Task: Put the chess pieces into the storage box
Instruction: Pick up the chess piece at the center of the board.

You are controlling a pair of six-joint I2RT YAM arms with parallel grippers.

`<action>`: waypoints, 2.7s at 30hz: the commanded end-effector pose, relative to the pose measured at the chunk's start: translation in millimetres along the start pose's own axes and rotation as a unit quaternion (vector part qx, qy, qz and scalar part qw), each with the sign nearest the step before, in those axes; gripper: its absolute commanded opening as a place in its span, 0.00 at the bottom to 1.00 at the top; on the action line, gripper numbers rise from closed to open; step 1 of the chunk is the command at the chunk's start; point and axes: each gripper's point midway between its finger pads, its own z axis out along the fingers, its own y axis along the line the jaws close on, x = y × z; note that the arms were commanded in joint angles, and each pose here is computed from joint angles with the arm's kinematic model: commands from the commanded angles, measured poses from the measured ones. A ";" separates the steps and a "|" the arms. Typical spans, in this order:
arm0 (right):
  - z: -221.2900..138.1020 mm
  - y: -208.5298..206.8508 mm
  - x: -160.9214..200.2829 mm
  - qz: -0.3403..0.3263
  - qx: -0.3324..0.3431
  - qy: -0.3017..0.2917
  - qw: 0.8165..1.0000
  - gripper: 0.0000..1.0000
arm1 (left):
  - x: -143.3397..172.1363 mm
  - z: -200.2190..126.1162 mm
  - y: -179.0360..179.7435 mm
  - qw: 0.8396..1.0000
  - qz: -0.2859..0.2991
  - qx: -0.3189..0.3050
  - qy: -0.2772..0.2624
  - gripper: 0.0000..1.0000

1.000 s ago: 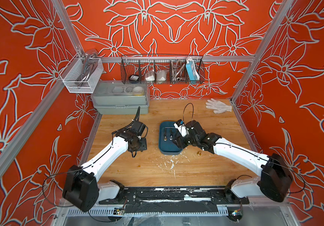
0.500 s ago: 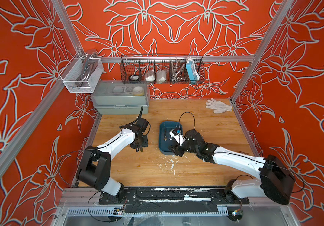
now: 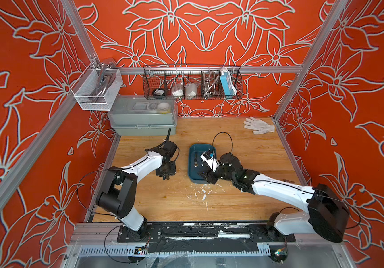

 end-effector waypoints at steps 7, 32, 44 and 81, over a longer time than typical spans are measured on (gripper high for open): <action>11.9 -0.1 8.4 -0.007 0.000 0.024 1.000 0.57 | 11.7 12.1 9.0 1.000 -0.005 -0.011 0.019 0.37; 12.8 13.0 9.8 -0.032 -0.015 0.021 0.999 0.57 | 6.9 18.5 13.7 0.999 0.011 -0.035 0.019 0.20; 18.4 15.8 13.5 -0.033 -0.020 0.033 0.999 0.58 | 1.7 11.9 13.1 0.999 0.013 -0.034 0.008 0.30; 4.5 17.6 -3.7 -0.024 -0.007 0.001 1.000 0.59 | -3.2 -17.6 3.3 1.000 0.024 -0.011 -0.014 0.14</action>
